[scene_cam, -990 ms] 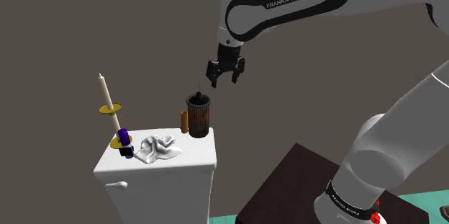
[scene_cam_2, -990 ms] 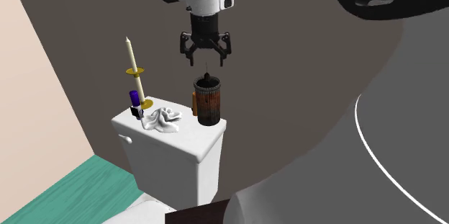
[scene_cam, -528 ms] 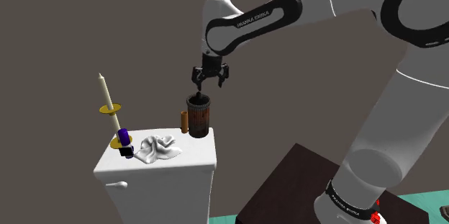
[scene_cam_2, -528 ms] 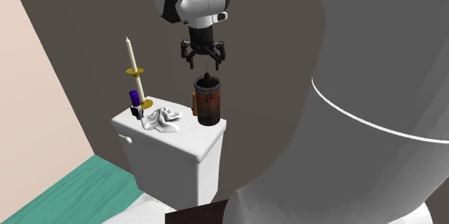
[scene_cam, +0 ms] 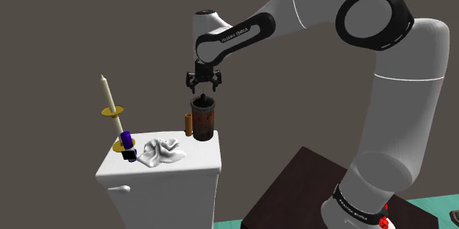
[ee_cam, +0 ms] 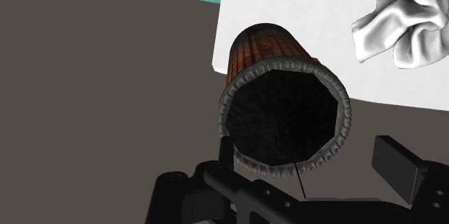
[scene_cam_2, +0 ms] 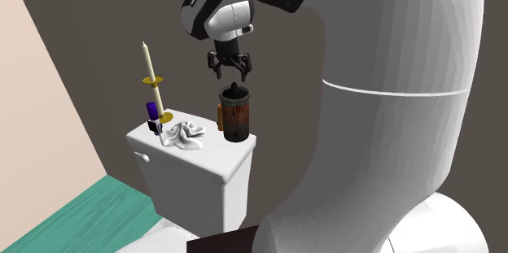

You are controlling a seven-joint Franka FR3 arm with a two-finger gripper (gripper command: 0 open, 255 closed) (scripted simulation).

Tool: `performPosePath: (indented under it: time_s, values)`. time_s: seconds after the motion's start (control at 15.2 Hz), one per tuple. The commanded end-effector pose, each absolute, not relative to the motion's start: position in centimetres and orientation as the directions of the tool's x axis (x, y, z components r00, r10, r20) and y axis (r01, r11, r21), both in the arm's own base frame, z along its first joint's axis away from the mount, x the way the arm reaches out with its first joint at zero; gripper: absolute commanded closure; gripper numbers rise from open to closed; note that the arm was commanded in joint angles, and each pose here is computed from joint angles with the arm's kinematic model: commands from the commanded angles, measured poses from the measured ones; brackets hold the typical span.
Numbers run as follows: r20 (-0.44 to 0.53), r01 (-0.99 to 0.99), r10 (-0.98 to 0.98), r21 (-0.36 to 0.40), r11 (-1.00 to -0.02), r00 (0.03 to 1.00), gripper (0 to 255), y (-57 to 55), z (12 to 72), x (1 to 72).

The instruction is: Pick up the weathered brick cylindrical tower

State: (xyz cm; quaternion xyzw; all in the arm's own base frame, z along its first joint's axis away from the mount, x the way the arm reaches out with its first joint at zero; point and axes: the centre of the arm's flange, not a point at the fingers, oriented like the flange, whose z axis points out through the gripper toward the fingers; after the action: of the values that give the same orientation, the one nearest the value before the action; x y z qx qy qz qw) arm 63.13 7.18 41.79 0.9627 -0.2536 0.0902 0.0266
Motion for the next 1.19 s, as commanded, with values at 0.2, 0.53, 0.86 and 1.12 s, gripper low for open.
performPosePath:
  time_s: [0.2,0.53,0.86,1.12]
  values:
    - [0.189,-0.498,-0.488,0.005,-0.867,0.852,0,7.0,39.0,63.4]
    - [0.189,-0.498,-0.488,0.005,-0.867,0.852,255,7.0,38.2,63.4]
    - [0.189,-0.498,-0.488,0.005,-0.867,0.852,255,7.0,38.1,63.4]
    - [0.189,-0.498,-0.488,0.005,-0.867,0.852,255,7.0,38.2,63.4]
